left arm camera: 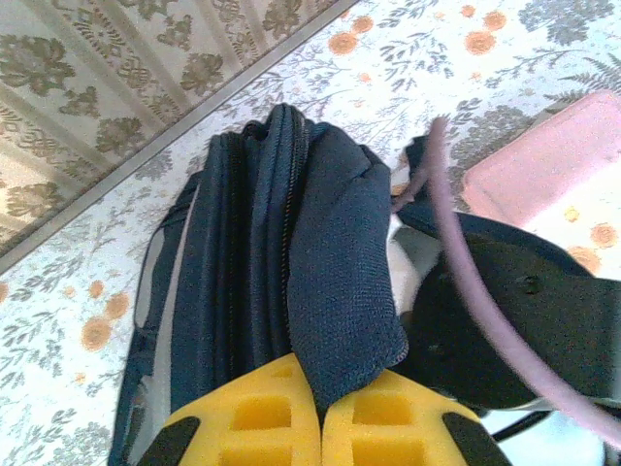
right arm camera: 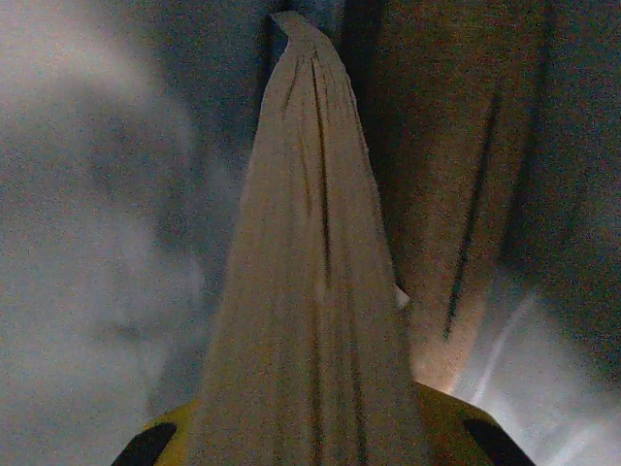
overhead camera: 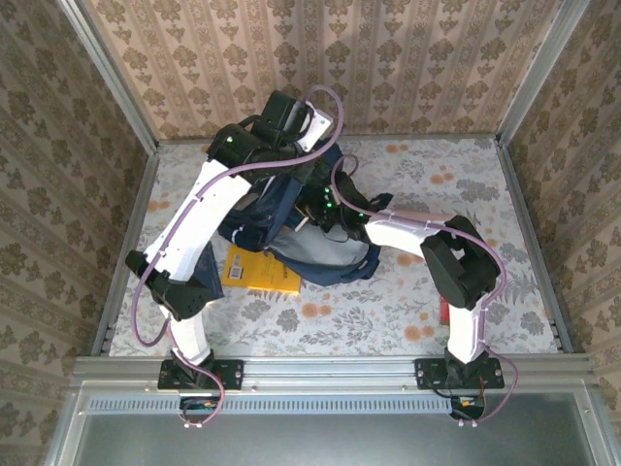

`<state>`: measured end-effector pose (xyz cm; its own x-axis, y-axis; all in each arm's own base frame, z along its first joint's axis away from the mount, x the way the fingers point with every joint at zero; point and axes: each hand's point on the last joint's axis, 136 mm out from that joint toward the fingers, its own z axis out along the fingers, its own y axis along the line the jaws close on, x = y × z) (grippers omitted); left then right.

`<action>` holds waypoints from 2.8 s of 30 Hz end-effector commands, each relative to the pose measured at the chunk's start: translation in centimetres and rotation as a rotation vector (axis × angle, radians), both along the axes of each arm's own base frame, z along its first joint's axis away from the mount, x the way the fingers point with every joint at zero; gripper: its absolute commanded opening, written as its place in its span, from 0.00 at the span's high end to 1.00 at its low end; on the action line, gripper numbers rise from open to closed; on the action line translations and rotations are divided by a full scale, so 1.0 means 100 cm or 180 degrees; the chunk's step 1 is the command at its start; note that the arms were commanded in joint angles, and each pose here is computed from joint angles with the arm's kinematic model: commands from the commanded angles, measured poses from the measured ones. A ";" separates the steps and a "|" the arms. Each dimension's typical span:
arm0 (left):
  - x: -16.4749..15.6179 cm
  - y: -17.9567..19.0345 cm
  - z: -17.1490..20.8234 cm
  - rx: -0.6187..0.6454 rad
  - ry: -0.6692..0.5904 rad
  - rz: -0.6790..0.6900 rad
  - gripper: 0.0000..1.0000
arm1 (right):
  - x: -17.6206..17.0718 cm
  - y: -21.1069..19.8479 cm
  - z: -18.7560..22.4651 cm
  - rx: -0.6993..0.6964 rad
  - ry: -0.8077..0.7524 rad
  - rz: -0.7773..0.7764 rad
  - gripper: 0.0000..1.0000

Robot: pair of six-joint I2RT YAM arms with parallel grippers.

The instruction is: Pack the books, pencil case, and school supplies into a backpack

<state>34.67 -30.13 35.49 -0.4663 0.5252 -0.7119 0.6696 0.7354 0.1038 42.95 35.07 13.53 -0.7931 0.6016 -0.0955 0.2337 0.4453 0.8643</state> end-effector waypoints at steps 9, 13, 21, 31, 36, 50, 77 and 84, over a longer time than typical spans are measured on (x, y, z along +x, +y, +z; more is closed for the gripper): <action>0.009 -0.025 0.064 -0.1007 -0.0266 -0.0082 1.00 | 0.053 0.050 -0.017 0.0227 0.0114 -0.0421 0.65; 0.032 0.002 0.047 -0.1056 -0.0066 0.0177 1.00 | 0.057 0.072 0.013 0.0492 -0.0194 -0.0014 0.51; 0.053 0.030 0.038 -0.1167 -0.0064 0.0393 1.00 | 0.032 0.050 0.064 0.0387 -0.0808 0.0513 0.13; 0.066 0.028 0.006 -0.1249 0.0191 0.0440 1.00 | -0.024 -0.018 0.072 -0.0281 -0.1120 0.0751 0.14; 0.072 0.017 -0.022 -0.1335 0.0548 0.0390 1.00 | -0.047 -0.084 0.051 -0.0777 -0.0967 0.0552 0.19; 0.032 -0.045 -0.133 -0.1959 0.1938 0.0394 1.00 | -0.171 -0.364 -0.022 -0.3201 0.1052 -0.1329 0.09; 0.004 -0.070 -0.189 -0.1690 0.2282 0.0307 0.41 | -0.182 -0.252 -0.099 -0.0971 0.1323 -0.0523 0.15; -0.045 -0.114 -0.199 -0.1583 0.2533 -0.0103 0.40 | -0.186 -0.241 -0.084 -0.1147 0.1190 -0.0306 0.18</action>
<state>31.86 -39.62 15.33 -0.9185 0.2077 -0.3365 0.3910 0.6041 -0.6944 24.79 11.34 4.07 -0.7572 0.6529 -0.0189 0.5502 0.6531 0.5203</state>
